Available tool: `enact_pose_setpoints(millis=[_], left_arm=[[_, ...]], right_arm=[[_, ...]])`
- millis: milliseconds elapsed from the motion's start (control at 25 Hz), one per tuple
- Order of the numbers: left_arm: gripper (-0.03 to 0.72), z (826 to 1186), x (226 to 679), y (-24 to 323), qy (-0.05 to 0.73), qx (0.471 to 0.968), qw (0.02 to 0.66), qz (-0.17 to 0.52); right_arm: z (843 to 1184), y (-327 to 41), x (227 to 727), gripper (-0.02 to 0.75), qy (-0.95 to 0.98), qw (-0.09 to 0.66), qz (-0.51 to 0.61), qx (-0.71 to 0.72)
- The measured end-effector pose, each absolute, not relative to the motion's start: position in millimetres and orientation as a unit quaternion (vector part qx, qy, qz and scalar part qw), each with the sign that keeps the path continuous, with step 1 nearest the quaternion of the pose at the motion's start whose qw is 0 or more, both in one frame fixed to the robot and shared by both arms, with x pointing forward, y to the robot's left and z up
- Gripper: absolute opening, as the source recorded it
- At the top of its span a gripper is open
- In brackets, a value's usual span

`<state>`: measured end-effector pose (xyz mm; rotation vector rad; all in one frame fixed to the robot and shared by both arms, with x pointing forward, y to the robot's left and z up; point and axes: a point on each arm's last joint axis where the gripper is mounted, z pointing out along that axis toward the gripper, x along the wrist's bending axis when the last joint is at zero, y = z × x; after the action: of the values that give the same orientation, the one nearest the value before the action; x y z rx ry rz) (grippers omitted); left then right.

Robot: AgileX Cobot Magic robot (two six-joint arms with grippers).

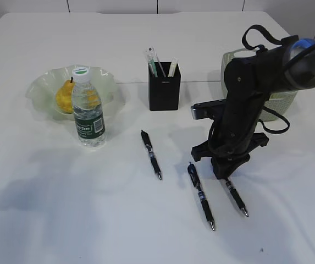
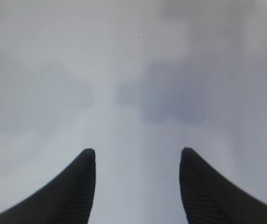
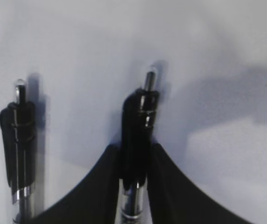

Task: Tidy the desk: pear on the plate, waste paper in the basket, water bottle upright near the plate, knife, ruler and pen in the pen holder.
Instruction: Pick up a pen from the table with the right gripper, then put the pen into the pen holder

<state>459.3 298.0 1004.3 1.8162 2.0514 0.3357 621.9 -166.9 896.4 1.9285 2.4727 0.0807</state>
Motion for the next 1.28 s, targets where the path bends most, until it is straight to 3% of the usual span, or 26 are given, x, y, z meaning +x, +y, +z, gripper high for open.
enact_pose_setpoints(millis=[400,960,1280], left_arm=[[0.403,1004.3,459.3,298.0,0.730,0.646,0.189,0.119],[0.402,1004.3,459.3,298.0,0.730,0.646,0.189,0.119],[0.402,1004.3,459.3,298.0,0.730,0.646,0.189,0.119]], right_arm=[[903.6,-168.0,618.4,0.132,0.796,-0.004,0.017,0.605],[1010.1,-172.7,604.5,0.132,0.797,0.071,0.124,0.587],[1060.8,-165.9,624.8,0.132,0.780,0.134,0.213,0.574]])
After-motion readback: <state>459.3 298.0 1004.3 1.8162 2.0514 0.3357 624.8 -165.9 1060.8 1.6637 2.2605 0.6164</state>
